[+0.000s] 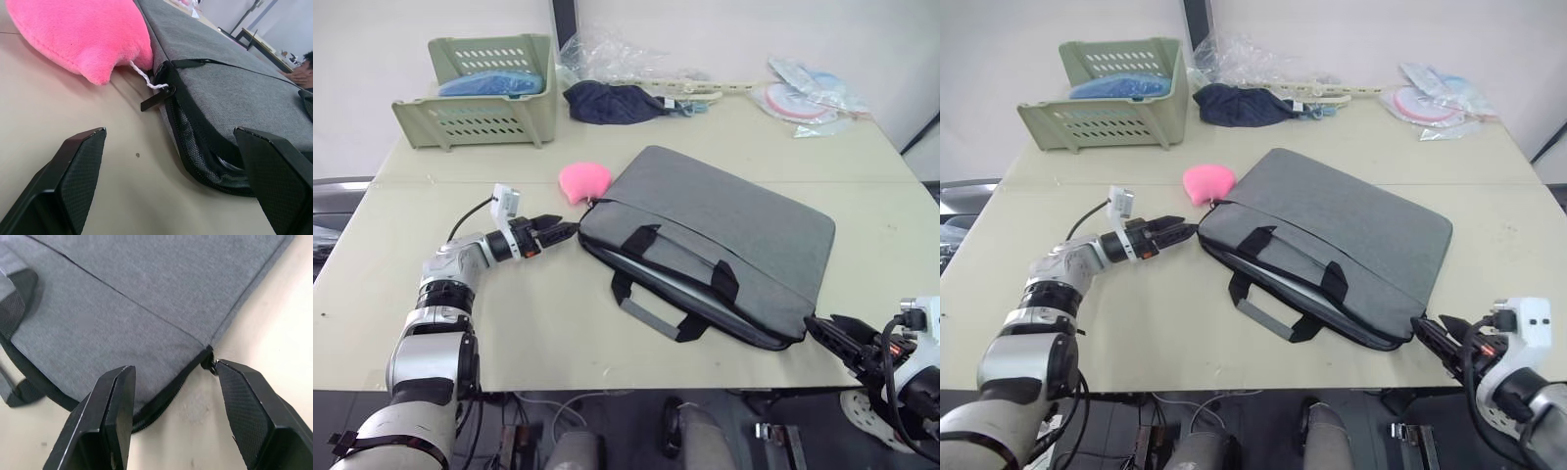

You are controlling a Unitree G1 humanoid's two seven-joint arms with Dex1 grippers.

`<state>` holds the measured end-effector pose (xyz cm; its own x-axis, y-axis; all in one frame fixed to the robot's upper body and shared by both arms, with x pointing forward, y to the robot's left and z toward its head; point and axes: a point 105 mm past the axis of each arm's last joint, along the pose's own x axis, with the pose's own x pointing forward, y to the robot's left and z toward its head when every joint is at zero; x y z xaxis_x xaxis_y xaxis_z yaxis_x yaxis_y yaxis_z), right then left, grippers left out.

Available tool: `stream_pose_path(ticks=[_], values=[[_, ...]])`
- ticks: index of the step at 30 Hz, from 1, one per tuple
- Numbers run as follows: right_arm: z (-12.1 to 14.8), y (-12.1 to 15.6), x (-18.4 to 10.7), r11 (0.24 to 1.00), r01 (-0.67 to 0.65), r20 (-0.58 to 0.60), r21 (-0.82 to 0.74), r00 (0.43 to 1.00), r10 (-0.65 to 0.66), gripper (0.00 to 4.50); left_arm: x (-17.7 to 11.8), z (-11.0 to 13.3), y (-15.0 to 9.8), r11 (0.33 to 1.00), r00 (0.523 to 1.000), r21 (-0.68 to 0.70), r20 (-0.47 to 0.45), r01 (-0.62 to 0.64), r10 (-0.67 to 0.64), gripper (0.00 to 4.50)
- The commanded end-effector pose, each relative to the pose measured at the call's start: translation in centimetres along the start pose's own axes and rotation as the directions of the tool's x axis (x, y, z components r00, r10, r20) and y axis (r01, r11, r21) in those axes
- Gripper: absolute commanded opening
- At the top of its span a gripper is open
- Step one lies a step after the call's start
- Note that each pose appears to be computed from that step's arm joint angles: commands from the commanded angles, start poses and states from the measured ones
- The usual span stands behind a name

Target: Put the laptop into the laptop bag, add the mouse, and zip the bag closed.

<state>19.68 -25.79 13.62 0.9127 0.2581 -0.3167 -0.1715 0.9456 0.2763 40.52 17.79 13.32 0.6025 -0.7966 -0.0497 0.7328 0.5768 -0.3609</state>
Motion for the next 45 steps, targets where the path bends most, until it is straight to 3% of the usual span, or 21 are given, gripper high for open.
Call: stream_pose_path(ticks=[1, 12, 21, 31, 34, 42, 45], values=[[0.4, 0.2, -0.2, 1.000, 0.006, 0.052, 0.029, 0.999, -0.007, 2.92, 1.0, -0.2, -0.6, 0.999, 0.999, -0.017, -0.003, 0.032, -0.033, 4.50], [-1.7, 0.9, -0.3, 0.996, 0.012, 0.011, 0.086, 1.000, -0.013, 2.92, 3.0, -1.3, -2.1, 0.988, 0.994, -0.110, 0.011, 0.109, -0.108, 4.50], [-1.9, 1.3, 0.1, 0.996, 0.004, 0.011, 0.090, 1.000, -0.005, 2.92, 3.1, -3.7, -1.7, 0.973, 0.992, -0.226, -0.107, 0.039, -0.065, 4.50], [-1.7, 1.3, 0.4, 0.996, 0.001, 0.011, 0.090, 1.000, -0.002, 2.92, 3.3, -4.3, -2.0, 0.959, 0.988, -0.281, -0.138, 0.031, -0.072, 4.50], [-1.8, 1.3, 0.5, 0.996, 0.002, 0.010, 0.091, 1.000, -0.003, 3.04, 3.4, -4.5, -1.9, 0.958, 0.988, -0.286, -0.141, 0.018, -0.061, 3.67], [-1.9, 1.1, 0.5, 0.996, 0.005, -0.001, 0.087, 1.000, -0.005, 3.04, 3.5, -4.8, -1.8, 0.949, 0.987, -0.315, -0.157, -0.009, -0.043, 0.04], [-2.0, 1.0, 0.5, 0.996, 0.010, -0.001, 0.091, 1.000, -0.010, 3.04, 3.5, -5.0, -1.8, 0.949, 0.987, -0.314, -0.157, -0.008, -0.044, 0.01]])
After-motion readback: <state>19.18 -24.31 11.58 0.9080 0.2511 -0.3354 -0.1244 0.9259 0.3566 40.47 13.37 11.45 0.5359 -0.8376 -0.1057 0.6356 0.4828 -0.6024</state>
